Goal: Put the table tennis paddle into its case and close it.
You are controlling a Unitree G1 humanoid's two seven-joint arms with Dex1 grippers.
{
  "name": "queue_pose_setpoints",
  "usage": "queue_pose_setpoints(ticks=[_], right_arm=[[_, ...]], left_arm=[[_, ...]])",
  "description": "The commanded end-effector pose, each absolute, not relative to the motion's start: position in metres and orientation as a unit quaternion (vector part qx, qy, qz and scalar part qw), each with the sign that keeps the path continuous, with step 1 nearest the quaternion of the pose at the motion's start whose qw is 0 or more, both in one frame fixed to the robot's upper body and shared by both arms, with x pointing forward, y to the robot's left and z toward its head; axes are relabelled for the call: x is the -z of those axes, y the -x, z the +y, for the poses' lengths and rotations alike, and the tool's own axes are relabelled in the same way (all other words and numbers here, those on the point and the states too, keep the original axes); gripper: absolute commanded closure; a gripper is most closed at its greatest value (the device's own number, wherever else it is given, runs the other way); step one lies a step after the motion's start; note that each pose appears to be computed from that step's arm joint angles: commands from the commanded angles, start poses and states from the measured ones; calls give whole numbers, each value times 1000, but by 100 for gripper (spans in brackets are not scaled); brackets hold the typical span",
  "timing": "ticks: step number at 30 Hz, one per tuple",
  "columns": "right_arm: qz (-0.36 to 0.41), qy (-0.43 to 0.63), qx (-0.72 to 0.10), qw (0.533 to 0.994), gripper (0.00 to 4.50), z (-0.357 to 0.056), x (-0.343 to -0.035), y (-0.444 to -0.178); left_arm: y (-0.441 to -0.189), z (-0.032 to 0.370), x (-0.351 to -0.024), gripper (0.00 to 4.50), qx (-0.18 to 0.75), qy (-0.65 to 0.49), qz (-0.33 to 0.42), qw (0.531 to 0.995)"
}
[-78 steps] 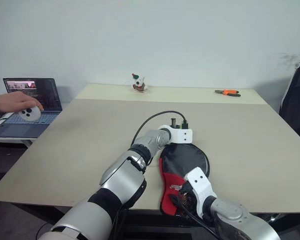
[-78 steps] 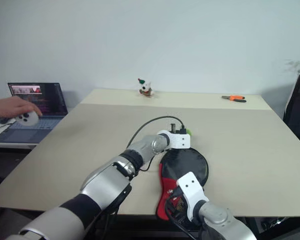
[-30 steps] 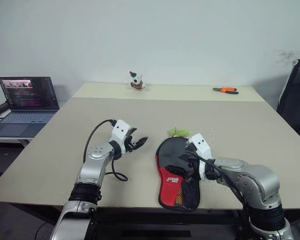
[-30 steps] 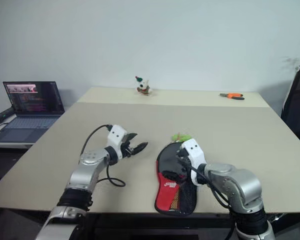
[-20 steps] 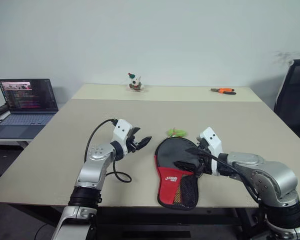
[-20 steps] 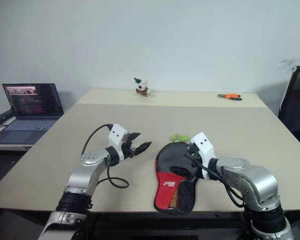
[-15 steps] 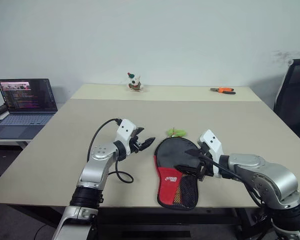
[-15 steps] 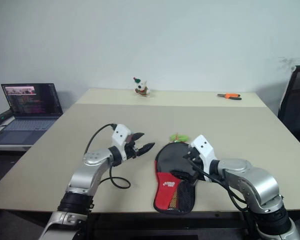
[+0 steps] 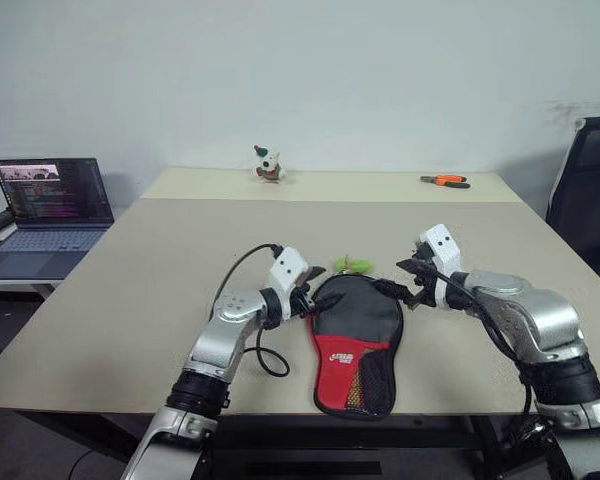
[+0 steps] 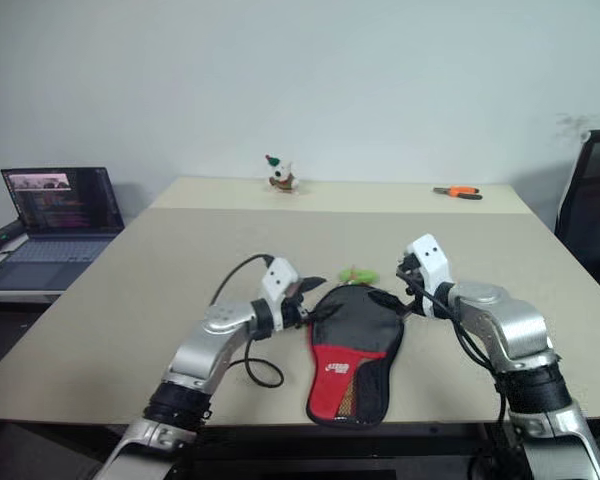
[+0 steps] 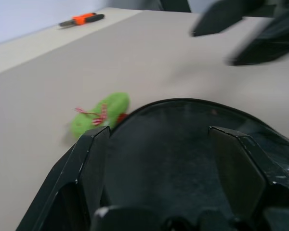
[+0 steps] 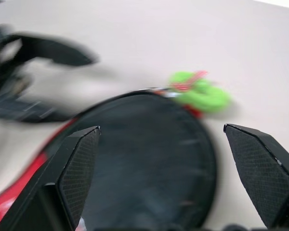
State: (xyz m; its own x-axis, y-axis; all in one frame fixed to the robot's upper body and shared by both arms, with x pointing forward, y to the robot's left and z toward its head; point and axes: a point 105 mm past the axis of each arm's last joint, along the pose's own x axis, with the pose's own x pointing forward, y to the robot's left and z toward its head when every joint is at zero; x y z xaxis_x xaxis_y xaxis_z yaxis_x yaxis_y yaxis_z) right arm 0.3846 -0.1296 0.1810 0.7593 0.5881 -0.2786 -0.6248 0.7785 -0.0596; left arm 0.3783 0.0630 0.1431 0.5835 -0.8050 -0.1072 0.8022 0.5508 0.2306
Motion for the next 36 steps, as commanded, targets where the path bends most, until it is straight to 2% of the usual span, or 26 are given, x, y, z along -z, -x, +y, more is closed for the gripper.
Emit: queue_pose_setpoints(ticks=[1, 4, 8, 11, 17, 23, 25, 27, 36], right_arm=[[84, 96, -296, 947, 0, -129, -197, -408], [82, 99, -286, 950, 0, -121, -194, -428], [86, 52, -240, 965, 0, -111, -189, -458], [91, 9, -220, 971, 0, -103, -185, -470], [110, -15, -167, 980, 0, -97, -166, -480], [140, -22, -174, 975, 0, -74, -145, -475], [146, -26, -172, 974, 36, -69, -140, -473], [148, -29, -166, 975, 92, -67, -138, -473], [143, -37, -156, 977, 415, -66, -139, -474]], left_arm=[[-376, 52, -145, 96, 473, -148, -21, 868], [-375, 50, -138, 96, 477, -144, -14, 867], [-374, 51, -135, 96, 473, -141, -11, 870], [-374, 52, -135, 96, 470, -141, -10, 871], [-373, 56, -135, 96, 463, -145, -8, 875], [-372, 62, -134, 96, 452, -150, -6, 879], [-372, 64, -133, 91, 449, -153, -5, 881], [-371, 64, -133, 91, 445, -151, -4, 882], [-368, 66, -127, 91, 441, -150, 2, 885]])
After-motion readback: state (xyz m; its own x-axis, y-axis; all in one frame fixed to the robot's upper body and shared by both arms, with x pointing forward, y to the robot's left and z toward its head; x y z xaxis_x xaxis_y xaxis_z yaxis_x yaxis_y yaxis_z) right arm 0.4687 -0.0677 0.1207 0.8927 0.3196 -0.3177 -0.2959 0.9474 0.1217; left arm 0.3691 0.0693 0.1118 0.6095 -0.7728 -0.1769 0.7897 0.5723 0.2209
